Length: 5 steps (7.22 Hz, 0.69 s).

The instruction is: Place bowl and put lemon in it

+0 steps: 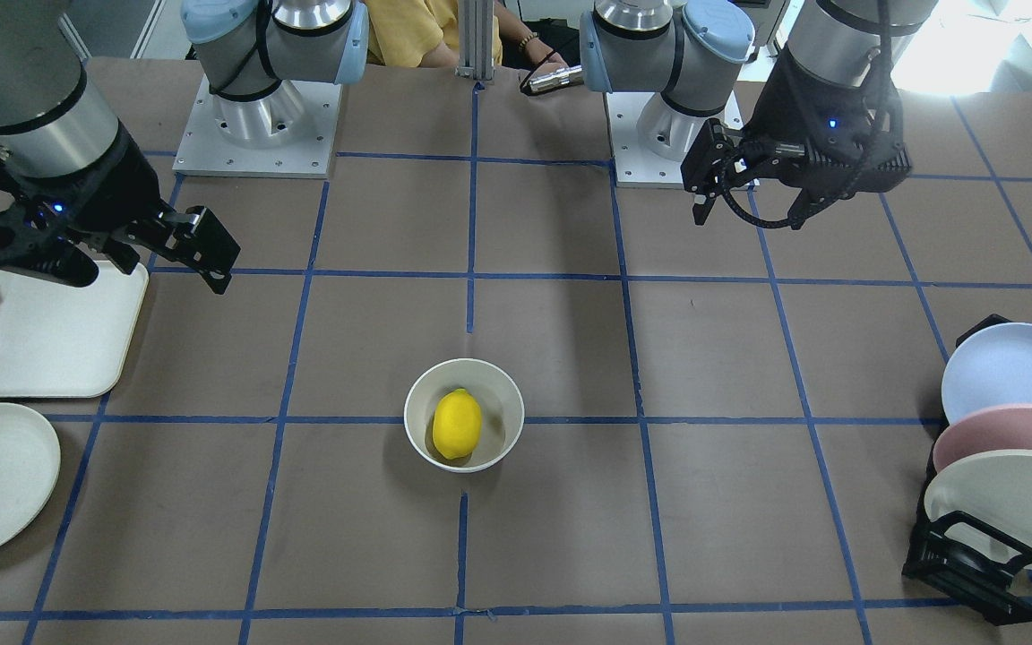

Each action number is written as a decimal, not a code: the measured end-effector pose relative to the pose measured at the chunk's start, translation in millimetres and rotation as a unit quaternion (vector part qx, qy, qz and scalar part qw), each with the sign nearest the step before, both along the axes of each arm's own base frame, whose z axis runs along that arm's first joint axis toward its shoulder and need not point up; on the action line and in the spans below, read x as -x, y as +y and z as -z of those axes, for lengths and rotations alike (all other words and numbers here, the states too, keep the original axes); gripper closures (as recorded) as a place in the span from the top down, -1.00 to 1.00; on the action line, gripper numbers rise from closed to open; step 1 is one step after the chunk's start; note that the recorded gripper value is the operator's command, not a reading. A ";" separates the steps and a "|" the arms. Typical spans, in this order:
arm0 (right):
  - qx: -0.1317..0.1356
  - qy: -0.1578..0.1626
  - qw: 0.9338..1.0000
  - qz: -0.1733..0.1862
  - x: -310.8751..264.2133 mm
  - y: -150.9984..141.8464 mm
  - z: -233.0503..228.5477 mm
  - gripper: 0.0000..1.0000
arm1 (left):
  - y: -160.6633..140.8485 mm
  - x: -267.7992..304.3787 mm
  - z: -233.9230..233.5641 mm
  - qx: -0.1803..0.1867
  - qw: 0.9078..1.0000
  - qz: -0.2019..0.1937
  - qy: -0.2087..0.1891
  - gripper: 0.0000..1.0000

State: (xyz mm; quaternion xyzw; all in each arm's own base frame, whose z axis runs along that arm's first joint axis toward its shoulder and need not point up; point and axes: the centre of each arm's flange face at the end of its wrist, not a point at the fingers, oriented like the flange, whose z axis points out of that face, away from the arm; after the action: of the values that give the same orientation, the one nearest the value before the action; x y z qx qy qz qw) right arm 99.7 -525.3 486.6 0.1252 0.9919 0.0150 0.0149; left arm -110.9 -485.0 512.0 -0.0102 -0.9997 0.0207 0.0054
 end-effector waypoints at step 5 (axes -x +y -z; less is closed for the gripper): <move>0.039 0.029 0.998 -0.029 -28.5 2.1 -9.3 1.00 | -0.6 -0.4 2.5 -0.003 1.000 0.002 -0.002 1.00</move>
State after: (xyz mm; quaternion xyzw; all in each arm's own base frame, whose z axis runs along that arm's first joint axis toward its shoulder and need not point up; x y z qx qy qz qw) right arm 128.1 -523.2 495.9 0.0962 0.9950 -0.0266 -0.0095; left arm -110.5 -485.6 509.5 -0.0119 -0.9998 0.0180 0.0036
